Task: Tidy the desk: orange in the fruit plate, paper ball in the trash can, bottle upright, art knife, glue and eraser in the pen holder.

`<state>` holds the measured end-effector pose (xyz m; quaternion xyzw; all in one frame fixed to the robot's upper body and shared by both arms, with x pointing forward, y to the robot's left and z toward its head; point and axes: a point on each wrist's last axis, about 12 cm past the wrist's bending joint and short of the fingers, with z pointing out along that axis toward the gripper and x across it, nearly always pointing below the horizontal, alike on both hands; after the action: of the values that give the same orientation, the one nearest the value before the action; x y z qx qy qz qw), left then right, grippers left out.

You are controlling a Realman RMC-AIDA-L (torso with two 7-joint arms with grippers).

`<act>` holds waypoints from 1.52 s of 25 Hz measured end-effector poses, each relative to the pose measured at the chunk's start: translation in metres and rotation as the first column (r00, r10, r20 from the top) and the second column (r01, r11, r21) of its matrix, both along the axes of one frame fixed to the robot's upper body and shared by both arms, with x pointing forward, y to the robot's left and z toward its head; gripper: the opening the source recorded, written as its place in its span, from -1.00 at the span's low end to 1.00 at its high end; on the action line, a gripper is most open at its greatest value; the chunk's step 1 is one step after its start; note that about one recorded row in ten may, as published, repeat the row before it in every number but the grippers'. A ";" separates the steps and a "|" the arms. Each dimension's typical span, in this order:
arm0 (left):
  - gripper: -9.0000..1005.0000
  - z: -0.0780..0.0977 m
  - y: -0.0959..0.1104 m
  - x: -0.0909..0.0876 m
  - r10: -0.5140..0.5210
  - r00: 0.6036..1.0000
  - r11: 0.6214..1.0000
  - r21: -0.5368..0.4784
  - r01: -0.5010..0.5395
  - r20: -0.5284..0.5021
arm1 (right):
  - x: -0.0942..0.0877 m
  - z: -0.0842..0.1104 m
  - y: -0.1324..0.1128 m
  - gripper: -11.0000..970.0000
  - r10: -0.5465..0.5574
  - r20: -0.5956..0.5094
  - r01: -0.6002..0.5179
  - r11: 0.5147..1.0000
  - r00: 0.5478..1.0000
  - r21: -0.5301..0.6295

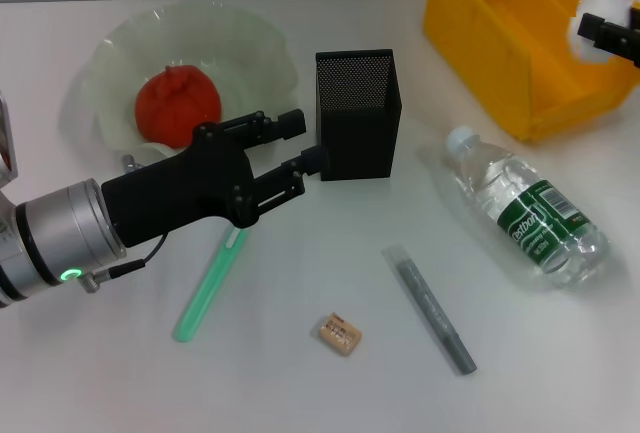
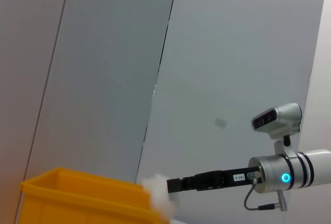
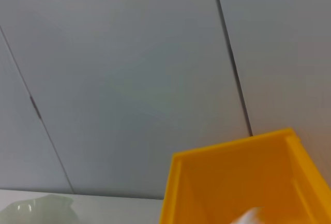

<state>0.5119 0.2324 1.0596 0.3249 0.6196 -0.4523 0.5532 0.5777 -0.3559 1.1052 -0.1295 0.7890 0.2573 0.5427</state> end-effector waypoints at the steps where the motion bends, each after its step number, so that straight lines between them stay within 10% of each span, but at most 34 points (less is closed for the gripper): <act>1: -0.01 0.000 0.000 0.000 0.000 1.000 1.000 0.000 0.000 0.000 | 0.000 0.000 0.000 0.29 -0.001 0.000 0.001 1.000 1.000 -0.001; 6: -0.01 0.002 -0.001 0.002 -0.003 1.000 1.000 -0.001 0.003 0.005 | 0.004 0.000 0.005 0.58 0.007 -0.002 -0.007 1.000 1.000 -0.019; 38: -0.02 0.005 -0.003 0.006 0.009 1.000 1.000 -0.020 -0.009 0.018 | 0.024 -0.014 0.047 0.58 0.084 -0.059 -0.092 0.982 0.995 -0.165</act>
<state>0.5180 0.2296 1.0650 0.3206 0.6114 -0.4531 0.5641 0.6022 -0.3087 1.0910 -0.2029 0.8151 0.2170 0.4974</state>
